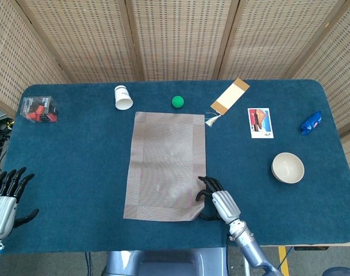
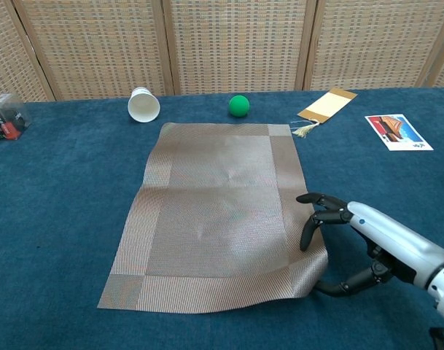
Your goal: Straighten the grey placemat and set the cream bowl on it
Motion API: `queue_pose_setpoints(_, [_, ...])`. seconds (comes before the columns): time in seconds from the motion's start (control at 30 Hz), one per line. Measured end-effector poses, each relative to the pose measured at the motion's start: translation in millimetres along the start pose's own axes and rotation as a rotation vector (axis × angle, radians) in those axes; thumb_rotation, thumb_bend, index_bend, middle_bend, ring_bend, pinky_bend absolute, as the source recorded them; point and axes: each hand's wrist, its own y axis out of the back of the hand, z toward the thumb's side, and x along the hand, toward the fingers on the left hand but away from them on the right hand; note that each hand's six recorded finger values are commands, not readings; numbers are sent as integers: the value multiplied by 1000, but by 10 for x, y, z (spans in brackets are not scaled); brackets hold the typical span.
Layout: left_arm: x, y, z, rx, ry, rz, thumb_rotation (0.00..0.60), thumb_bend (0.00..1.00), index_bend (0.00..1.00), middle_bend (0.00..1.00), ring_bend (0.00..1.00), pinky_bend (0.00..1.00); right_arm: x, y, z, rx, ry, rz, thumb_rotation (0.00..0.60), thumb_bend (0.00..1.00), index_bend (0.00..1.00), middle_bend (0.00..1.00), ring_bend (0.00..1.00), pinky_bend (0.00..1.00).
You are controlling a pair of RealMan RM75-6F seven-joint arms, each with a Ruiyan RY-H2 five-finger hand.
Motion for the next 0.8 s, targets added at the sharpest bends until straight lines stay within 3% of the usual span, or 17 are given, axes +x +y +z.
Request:
queue_pose_setpoints(0.3, [12, -23, -13, -3, 6, -8, 600, 35, 142, 0, 0, 0, -9, -1, -41, -10, -23, -7, 600, 345, 617, 221, 0, 19])
queue_pose_setpoints(0.47, [15, -21, -16, -5, 7, -6, 600, 35, 143, 0, 0, 0, -21, 11, -29, -34, -27, -20, 600, 492, 675, 233, 6, 28])
queue_pose_setpoints(0.8, [21, -19, -19, -10, 8, -5, 600, 35, 150, 0, 0, 0, -32, 38, -20, -70, -44, -26, 600, 601, 717, 244, 13, 29])
